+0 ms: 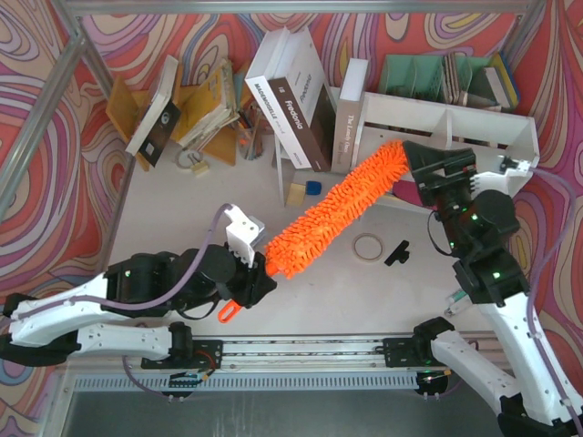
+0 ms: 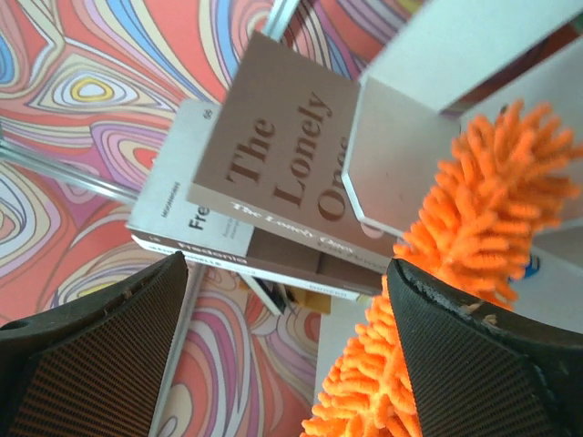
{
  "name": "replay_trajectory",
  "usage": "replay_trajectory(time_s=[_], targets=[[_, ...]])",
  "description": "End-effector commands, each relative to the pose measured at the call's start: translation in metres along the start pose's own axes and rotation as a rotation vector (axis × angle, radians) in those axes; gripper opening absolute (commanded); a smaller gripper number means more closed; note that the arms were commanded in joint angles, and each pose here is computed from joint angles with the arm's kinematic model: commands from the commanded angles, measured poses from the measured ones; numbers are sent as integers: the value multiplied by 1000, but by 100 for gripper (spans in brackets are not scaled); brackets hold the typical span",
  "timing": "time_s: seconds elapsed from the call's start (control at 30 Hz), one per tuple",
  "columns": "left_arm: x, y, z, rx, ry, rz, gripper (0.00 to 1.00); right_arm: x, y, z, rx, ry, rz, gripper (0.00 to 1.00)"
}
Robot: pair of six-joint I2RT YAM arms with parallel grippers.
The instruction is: Dust the bookshelf with a duster
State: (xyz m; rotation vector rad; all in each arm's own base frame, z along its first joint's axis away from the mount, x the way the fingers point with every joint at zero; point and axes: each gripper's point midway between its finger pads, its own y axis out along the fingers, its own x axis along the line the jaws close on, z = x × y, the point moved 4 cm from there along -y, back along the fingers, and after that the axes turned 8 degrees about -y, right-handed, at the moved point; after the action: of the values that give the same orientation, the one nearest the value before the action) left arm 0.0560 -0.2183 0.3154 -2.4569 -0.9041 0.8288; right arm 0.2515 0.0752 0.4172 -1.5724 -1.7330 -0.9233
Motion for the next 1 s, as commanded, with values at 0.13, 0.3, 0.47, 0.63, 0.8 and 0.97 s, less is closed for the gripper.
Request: replay_trajectory(time_s=[0.13,0.3,0.47,0.63,0.8,0.97], targets=[[3,-19,-5,-56,25,80,0,1,-24,-42,-133,-181,102,82],[4,-34,-2,-63,40,150,0,-1,-31,-47,-153,-206,116,83],[4,-40,8,9,84,177,0,-10,-33,-49,-156,-233,178,83],[9,-19,12,32,87,80,0,-15,-38,-50,-169,-234,194,83],[-3,10,20,64,103,63,0,-18,-40,-52,-180,-241,209,83],[-3,19,31,129,117,40,0,-21,-39,-52,-182,-251,224,83]])
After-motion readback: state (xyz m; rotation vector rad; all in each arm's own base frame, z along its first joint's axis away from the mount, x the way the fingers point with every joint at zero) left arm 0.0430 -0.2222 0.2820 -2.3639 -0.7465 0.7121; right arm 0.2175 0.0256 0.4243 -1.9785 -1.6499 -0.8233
